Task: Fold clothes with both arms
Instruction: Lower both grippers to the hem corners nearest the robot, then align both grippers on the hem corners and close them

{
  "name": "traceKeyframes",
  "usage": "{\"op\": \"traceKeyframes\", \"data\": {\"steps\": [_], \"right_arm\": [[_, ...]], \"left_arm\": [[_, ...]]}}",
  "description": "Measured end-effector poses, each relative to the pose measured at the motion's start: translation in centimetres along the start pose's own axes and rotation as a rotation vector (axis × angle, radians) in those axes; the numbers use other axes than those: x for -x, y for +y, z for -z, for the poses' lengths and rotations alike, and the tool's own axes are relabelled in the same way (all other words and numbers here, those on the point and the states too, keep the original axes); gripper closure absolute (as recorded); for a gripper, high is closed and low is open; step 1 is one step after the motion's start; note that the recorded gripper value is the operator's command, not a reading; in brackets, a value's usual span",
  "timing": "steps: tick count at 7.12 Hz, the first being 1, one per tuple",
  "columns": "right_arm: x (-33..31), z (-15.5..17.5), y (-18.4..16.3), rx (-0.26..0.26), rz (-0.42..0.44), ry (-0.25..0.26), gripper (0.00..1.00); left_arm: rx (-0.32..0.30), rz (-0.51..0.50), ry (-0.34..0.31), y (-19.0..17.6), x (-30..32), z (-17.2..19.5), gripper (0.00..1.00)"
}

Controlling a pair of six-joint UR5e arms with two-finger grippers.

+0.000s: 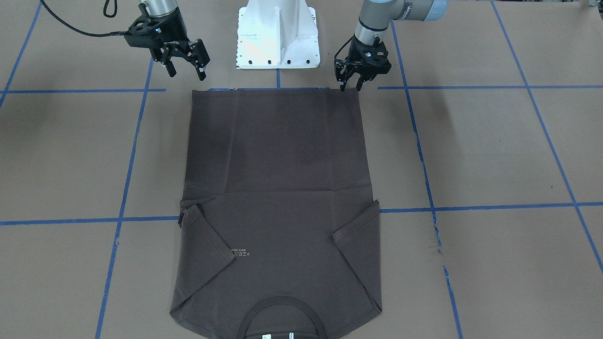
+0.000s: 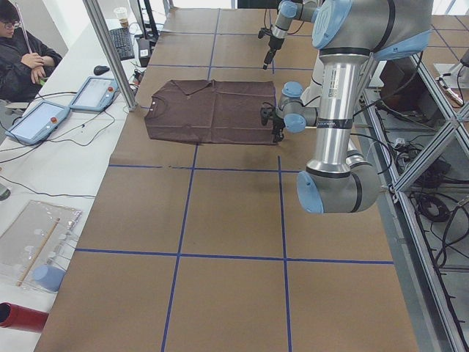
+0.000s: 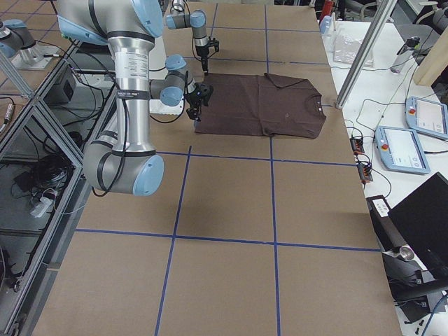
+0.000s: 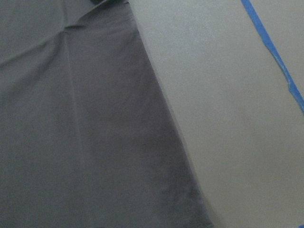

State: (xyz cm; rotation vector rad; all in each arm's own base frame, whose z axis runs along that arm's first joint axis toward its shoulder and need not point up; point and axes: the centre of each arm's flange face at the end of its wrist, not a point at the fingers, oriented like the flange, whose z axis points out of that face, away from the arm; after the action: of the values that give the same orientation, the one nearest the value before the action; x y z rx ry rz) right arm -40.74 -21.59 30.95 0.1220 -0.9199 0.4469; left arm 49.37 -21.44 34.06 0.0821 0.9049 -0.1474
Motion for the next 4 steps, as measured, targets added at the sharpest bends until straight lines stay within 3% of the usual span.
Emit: {"op": "traceKeyframes", "data": {"steps": [4], "right_arm": [[-0.01, -0.04, 0.25, 0.0, 0.004, 0.0, 0.03]], "left_arm": [[0.004, -0.006, -0.032, 0.28, 0.44, -0.52, 0.47]]}}
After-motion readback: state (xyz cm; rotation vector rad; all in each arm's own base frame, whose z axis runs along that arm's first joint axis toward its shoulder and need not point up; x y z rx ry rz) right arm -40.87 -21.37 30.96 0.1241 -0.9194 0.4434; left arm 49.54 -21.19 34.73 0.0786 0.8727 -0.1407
